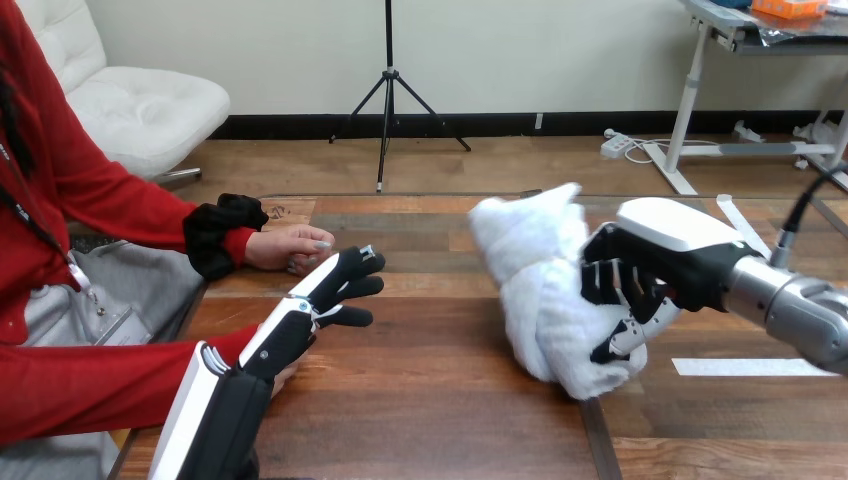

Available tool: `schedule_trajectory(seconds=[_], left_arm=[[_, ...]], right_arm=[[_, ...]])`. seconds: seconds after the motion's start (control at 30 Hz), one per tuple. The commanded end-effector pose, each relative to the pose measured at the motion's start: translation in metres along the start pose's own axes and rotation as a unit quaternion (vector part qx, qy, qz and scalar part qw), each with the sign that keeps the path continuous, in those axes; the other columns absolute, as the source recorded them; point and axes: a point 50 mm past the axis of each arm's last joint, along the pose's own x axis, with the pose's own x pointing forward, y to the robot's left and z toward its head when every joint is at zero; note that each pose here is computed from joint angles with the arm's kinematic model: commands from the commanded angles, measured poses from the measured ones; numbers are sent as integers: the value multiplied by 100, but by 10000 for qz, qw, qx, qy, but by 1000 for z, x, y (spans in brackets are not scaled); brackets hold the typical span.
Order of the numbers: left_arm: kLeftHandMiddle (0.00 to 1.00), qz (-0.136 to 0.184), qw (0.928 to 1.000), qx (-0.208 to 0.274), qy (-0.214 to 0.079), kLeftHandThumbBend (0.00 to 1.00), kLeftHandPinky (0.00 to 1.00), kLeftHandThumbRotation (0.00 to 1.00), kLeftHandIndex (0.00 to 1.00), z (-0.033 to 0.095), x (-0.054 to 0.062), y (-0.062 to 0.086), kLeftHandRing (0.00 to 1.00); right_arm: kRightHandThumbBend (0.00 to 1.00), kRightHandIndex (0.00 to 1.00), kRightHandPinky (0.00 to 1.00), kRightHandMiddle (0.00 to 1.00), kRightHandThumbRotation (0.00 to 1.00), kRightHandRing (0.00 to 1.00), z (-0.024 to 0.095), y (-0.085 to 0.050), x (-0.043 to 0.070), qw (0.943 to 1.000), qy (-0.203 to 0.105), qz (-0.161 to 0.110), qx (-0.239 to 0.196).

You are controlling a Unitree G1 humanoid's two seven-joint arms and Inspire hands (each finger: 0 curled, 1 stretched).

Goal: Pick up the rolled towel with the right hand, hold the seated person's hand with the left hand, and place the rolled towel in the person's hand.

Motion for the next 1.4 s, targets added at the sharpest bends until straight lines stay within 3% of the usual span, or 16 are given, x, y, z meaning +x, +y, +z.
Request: schedule_trajectory(seconds=[0.0,0.13,0.27,0.47,0.67,0.77,1.03,1.17,1.37], left_arm=[[87,8,9995,27,-312,100,72,57,88,0,13,5,82],[87,-2,9995,51,-303,100,71,57,88,0,13,5,82],[87,-17,9995,56,-312,100,71,56,88,0,14,5,81],[86,6,9995,26,-322,100,71,56,88,0,15,4,81],[87,-20,9996,8,-288,100,71,56,88,0,15,3,82],[87,-39,9995,36,-314,100,72,56,88,1,16,3,82],[88,-102,9994,-84,-322,100,73,55,88,1,17,1,83],[88,-109,9996,118,-221,100,73,57,88,2,15,2,83],[88,-109,9996,6,-267,100,73,55,88,2,16,2,83]], right_arm=[[80,34,27,36,0,31,11,-43,5,9958,-371,-230,-811],[80,32,25,35,0,29,14,-47,5,9929,-492,-254,-1050],[79,32,24,34,0,29,16,-53,6,9892,-543,-49,-1357],[80,33,24,36,0,30,17,-60,6,9852,-530,18,-1631],[82,36,26,39,0,32,17,-63,7,9832,-480,90,-1758],[84,37,26,40,0,32,20,-65,6,9811,-627,16,-1828],[86,36,26,40,0,31,21,-68,7,9794,-670,-20,-1905],[88,36,27,40,0,31,21,-68,7,9791,-717,-133,-1900],[88,38,27,41,0,31,20,-72,9,9790,-530,-36,-1970]])
